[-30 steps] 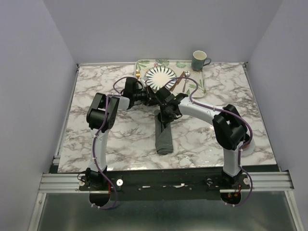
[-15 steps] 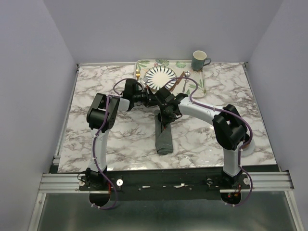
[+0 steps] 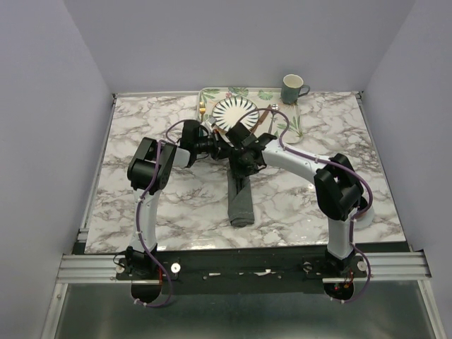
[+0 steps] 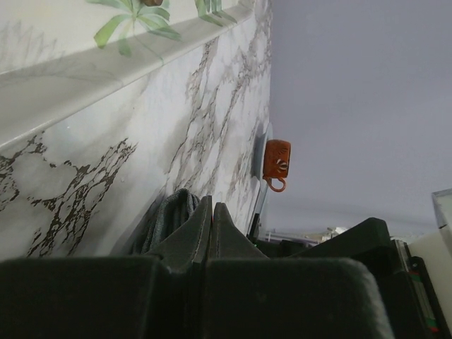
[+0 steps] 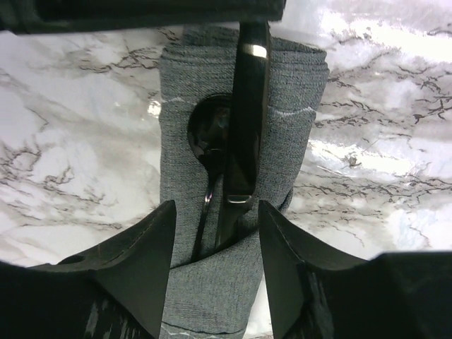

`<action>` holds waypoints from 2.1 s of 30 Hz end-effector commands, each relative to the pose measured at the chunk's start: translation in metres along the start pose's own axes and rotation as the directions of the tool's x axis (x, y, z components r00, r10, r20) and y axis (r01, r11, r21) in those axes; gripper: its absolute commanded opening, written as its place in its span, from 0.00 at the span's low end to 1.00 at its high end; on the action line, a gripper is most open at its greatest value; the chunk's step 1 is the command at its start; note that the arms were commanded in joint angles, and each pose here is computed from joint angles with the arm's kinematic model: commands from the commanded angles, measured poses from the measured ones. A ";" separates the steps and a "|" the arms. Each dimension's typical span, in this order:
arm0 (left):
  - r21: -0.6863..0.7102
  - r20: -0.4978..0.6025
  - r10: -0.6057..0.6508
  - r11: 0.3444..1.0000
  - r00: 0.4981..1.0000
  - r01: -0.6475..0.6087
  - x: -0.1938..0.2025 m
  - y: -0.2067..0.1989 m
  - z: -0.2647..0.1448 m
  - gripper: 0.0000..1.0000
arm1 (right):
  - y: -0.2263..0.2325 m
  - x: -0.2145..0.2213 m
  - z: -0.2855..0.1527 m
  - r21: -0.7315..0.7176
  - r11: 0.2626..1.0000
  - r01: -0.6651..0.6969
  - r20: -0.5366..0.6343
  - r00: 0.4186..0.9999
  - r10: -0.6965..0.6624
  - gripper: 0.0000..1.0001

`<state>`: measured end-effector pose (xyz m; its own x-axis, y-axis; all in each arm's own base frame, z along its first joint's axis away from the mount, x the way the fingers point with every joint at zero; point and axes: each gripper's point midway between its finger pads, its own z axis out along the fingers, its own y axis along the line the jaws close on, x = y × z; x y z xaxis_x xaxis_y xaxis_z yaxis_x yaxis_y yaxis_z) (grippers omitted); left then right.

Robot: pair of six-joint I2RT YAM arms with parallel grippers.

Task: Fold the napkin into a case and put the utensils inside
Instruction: Insert the knife into the folded napkin.

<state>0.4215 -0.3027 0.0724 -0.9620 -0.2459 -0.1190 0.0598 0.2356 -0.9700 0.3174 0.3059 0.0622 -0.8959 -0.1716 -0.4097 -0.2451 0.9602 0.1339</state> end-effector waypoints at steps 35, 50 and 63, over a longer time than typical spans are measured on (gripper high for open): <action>0.065 -0.071 0.002 0.998 0.997 0.002 0.051 -0.033 -0.004 0.00 | -0.025 -0.048 -0.027 -0.215 0.977 0.018 0.024 1.000 -0.013 0.63; 0.054 -0.079 -0.015 0.998 0.997 0.019 0.055 -0.029 -0.004 0.00 | -0.057 -0.044 0.001 -0.282 0.949 -0.143 -0.095 0.988 0.121 0.38; 0.058 -0.089 -0.015 0.998 0.996 0.020 0.054 -0.030 -0.003 0.00 | -0.050 -0.016 0.027 -0.363 0.900 -0.240 -0.245 0.957 0.156 0.42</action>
<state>0.3743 -0.3165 0.0779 -0.9752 -0.2083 -0.0750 0.0318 0.2034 -0.9786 0.3639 0.2613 0.0489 -0.9746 -0.0653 -0.2143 -0.1659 0.8535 0.4940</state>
